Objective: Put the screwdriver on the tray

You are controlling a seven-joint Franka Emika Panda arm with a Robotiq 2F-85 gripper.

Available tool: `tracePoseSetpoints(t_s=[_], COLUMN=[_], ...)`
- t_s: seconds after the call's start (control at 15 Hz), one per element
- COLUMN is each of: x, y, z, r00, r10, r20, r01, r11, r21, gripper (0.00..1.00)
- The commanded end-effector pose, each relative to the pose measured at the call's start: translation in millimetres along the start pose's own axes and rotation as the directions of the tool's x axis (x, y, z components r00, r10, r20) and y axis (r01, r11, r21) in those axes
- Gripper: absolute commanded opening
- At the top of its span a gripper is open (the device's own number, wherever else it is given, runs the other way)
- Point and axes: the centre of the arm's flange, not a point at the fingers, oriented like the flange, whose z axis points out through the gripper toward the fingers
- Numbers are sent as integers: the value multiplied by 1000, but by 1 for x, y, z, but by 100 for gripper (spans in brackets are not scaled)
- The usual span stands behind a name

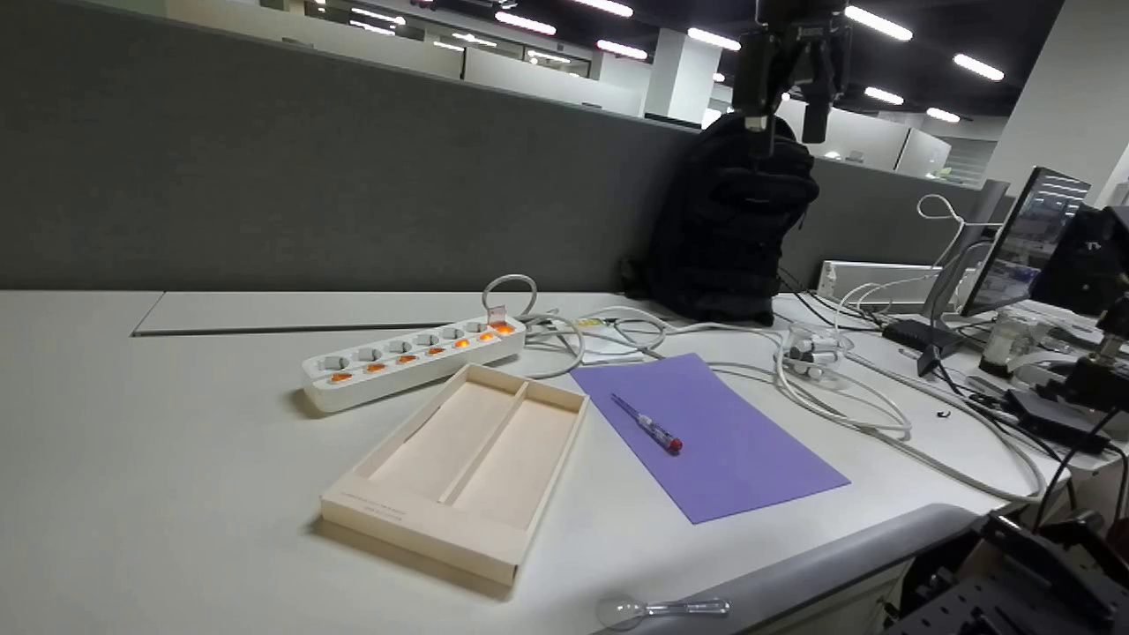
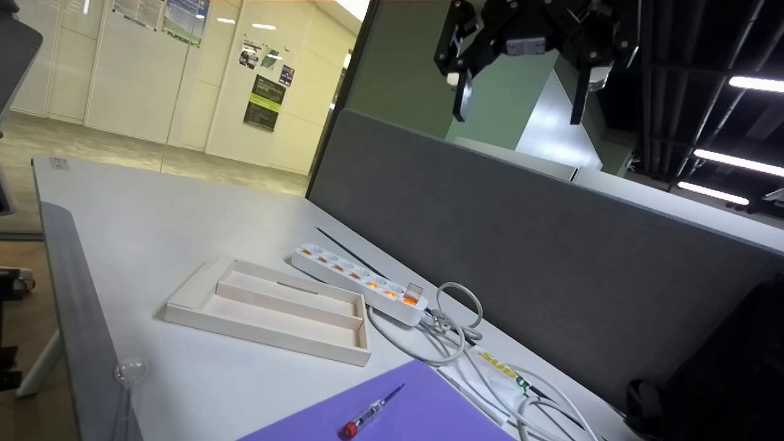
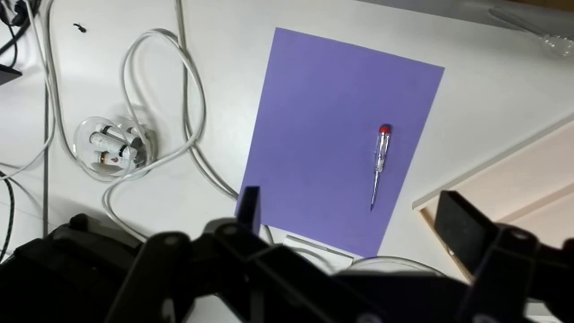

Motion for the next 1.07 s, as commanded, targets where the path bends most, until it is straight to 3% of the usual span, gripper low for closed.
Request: tracePoseSetpoints(t_s=[0.0, 0.2, 0.47, 0.8, 1.0], x=[11, 24, 38, 44, 42], y=[1, -1, -9, -26, -31], z=[19, 42, 78, 135, 169], r00=[1000, 998, 996, 999, 998], r10=[20, 15, -7, -41, -48], r20=[-24, -69, -86, -15, 44], r01=[-20, -14, 17, 44, 35], r11=[1000, 1000, 993, 964, 963], r21=[16, 18, 113, 261, 266], gripper=[100, 100, 100, 100, 100])
